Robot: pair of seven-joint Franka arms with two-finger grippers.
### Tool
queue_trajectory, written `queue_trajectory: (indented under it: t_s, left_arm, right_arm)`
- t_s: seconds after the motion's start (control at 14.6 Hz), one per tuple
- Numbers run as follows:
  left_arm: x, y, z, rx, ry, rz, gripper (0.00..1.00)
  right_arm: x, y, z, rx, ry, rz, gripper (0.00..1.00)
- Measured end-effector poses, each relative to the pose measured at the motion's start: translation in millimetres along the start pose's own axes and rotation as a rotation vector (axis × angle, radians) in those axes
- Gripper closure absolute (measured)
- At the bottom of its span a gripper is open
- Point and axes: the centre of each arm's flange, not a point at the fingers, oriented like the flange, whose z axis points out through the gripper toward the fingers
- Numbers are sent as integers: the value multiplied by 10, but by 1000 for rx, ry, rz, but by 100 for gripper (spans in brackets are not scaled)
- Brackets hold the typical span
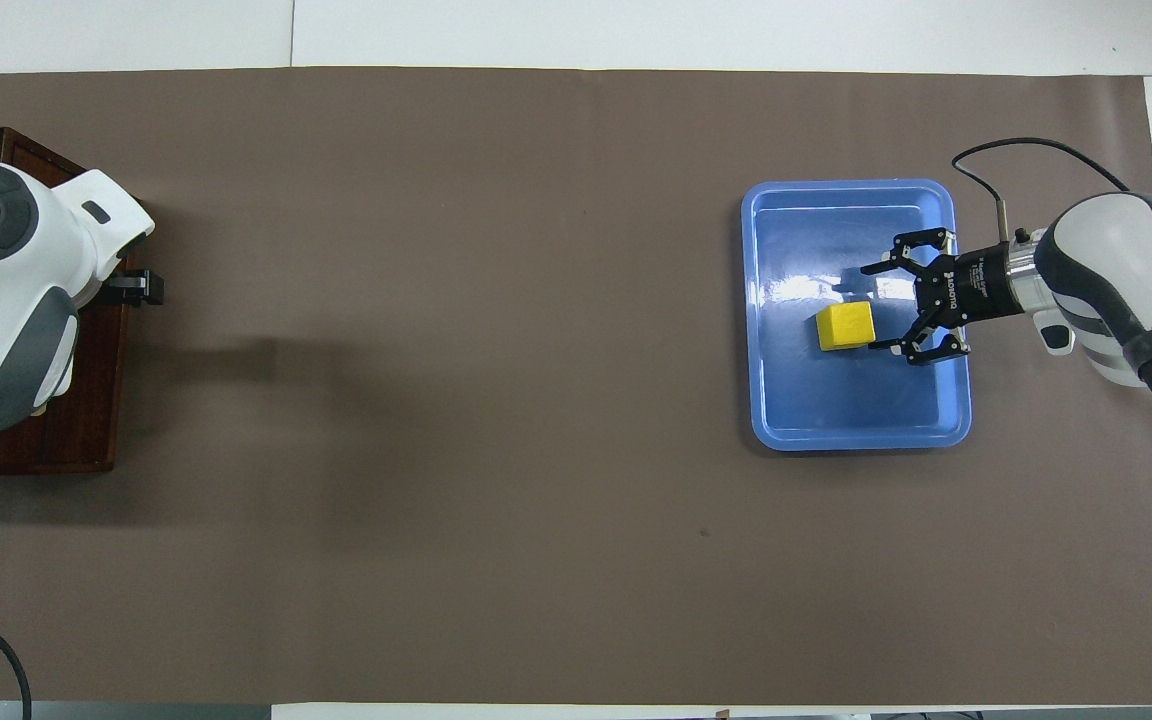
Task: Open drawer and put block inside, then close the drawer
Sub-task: 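Reach the right gripper down over the yellow block in the tray, then grasp the yellow block with the right gripper while the left gripper pulls the drawer open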
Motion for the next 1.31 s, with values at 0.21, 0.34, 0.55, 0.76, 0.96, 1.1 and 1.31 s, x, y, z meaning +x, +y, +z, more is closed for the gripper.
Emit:
queue_trajectory:
  t_s: [0.21,0.34,0.55,0.76,0.96,1.1,1.31]
  left_arm:
    - [19,120,74,-4,-2,-13,0]
    - [31,194,76,2,6,-31,0]
    - [50,330,18,-5,27,-67,0]
    - [63,498,-72,-10,44,-77,0]
    - [64,661,-155,-22,54,-70,0]
    - [84,758,-224,-41,54,-72,0]
    - [109,898,-310,-67,40,-79,0]
  right_arm:
    - [-5,31,91,8,-20,-4,0]
    - [35,63,146,17,-18,-11,0]
    - [58,80,164,18,-15,-17,0]
    - [80,101,186,17,-12,-39,3]
    - [97,116,201,17,-10,-55,8]
    - [95,115,193,21,-7,-71,15]
    - [91,115,184,23,-6,-80,19]
